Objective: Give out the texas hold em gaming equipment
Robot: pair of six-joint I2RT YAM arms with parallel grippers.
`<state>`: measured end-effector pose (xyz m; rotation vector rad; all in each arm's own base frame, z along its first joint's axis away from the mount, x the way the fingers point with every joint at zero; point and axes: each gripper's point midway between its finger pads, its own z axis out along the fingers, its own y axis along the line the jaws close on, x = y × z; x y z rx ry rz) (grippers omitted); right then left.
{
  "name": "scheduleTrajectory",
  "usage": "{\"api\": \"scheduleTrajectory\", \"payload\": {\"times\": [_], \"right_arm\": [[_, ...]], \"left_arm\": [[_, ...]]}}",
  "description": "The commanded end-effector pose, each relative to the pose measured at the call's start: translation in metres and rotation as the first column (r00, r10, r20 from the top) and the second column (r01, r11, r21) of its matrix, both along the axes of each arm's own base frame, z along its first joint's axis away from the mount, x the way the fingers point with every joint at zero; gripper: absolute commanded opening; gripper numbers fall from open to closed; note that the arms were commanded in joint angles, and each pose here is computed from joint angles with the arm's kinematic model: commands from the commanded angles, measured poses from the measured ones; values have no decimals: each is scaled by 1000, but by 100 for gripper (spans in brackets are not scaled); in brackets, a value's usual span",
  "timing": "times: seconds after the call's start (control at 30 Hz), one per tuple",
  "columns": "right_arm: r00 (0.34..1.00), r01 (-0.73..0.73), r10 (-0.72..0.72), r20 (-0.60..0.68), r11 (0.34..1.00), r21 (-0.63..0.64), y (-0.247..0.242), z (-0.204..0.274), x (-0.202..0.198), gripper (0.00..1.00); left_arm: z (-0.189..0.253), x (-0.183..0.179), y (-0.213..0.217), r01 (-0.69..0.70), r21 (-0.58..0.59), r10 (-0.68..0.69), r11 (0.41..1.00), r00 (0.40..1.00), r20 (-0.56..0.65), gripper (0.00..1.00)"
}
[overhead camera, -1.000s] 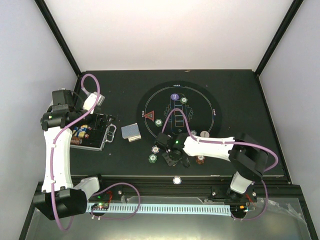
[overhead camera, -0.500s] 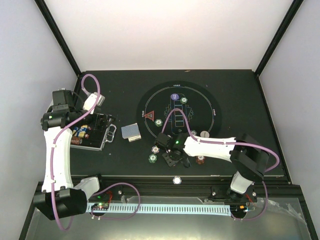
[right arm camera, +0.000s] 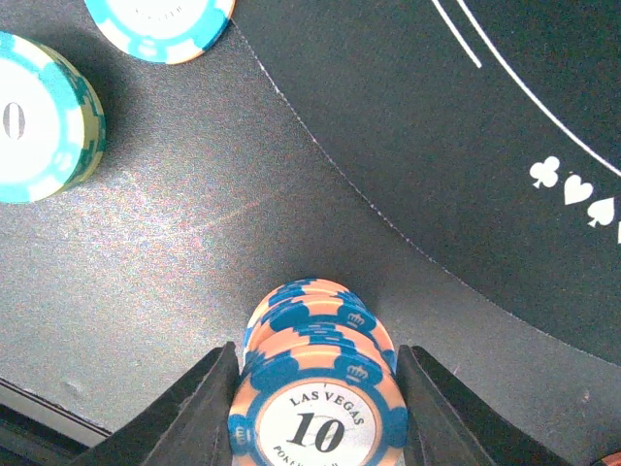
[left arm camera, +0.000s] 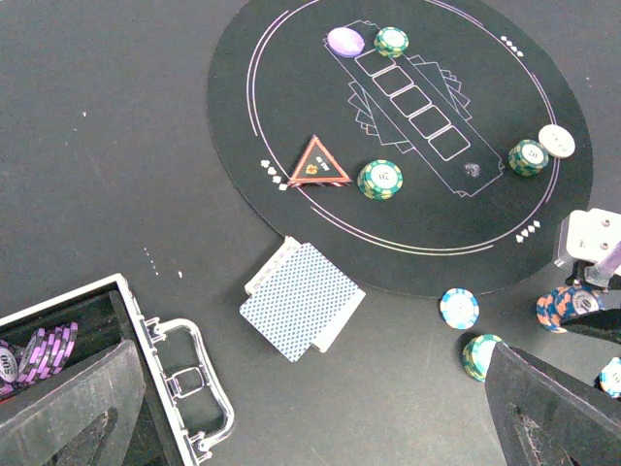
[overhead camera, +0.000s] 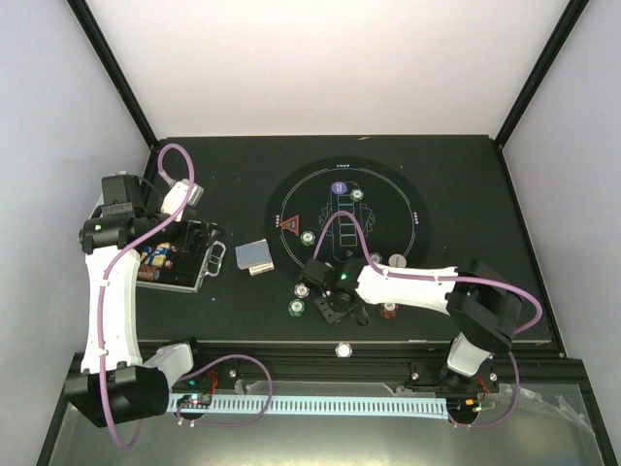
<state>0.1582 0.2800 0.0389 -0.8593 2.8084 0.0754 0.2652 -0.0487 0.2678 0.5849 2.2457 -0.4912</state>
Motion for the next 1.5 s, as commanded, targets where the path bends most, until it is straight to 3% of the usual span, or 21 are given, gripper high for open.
{"api": "scheduleTrajectory", "payload": {"times": [0.0,0.3,0.53,0.73,1.0,1.2,1.47], "right_arm": [[1000,2,-2,22,1000,31,7,12,2,44],[1000,-1,1,20,999,38,8,13,1,50],[1000,0,-1,24,999,40,8,14,2,47],[1000,4,-5,27,999,39,7,14,2,35],[1000,5,-6,20,999,35,5,9,1,33],[999,5,-7,36,999,45,6,18,2,12],[992,10,-14,124,999,38,9,57,23,4]], "left_arm": [[7,-3,-2,13,-12,-12,1000,1000,22,99],[7,-4,-3,13,-15,-13,1000,1000,22,99],[8,-4,-3,13,-18,-13,1000,1000,23,99],[7,-3,-3,13,-16,-12,1000,1000,23,99],[8,-2,-2,9,-10,-9,1000,1000,28,99],[8,-2,-2,7,-11,-7,1000,1000,27,99],[9,-1,-2,4,-17,-3,1000,1000,28,99]]}}
